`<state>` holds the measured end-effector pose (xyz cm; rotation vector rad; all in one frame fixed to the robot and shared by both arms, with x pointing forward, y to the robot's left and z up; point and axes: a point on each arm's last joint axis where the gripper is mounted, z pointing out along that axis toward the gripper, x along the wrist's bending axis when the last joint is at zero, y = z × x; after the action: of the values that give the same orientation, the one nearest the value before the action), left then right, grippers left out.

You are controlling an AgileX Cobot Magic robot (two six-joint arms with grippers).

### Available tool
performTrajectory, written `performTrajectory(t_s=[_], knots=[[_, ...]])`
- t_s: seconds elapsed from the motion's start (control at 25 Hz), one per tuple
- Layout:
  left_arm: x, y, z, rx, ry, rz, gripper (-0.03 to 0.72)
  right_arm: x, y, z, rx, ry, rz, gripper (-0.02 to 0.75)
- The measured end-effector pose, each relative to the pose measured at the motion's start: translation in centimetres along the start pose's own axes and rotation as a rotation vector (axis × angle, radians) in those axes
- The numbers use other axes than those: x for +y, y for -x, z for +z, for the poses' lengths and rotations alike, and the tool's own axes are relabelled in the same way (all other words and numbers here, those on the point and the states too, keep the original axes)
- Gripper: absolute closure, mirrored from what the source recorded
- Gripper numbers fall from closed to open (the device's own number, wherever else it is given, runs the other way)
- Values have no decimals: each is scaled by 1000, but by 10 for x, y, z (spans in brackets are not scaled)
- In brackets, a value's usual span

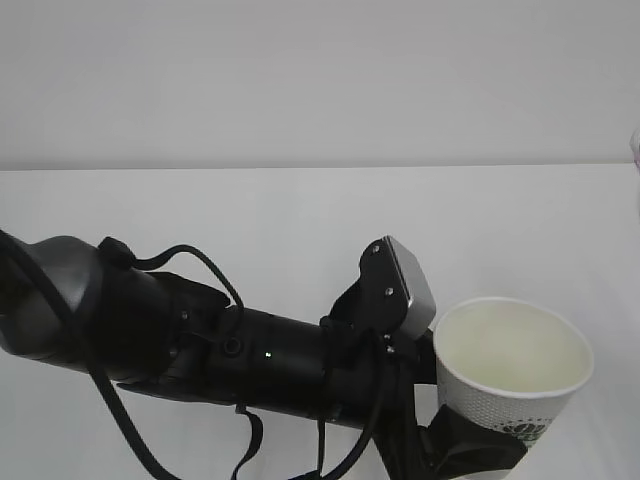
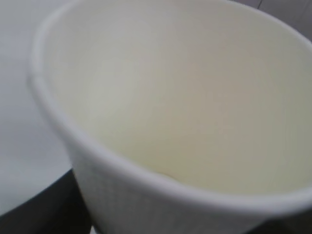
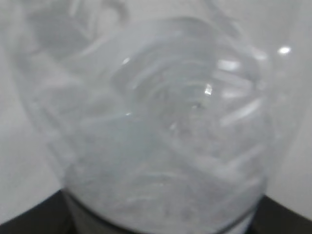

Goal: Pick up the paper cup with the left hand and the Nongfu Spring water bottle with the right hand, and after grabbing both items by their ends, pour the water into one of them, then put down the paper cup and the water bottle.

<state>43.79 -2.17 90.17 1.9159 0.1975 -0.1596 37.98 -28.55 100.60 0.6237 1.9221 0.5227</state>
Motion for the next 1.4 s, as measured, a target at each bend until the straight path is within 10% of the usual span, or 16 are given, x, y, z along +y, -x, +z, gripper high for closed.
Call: performTrajectory(t_s=[1.4], knots=[[0,3,0,-31,0,21,142,5,7,0,-82,54,-127,331]])
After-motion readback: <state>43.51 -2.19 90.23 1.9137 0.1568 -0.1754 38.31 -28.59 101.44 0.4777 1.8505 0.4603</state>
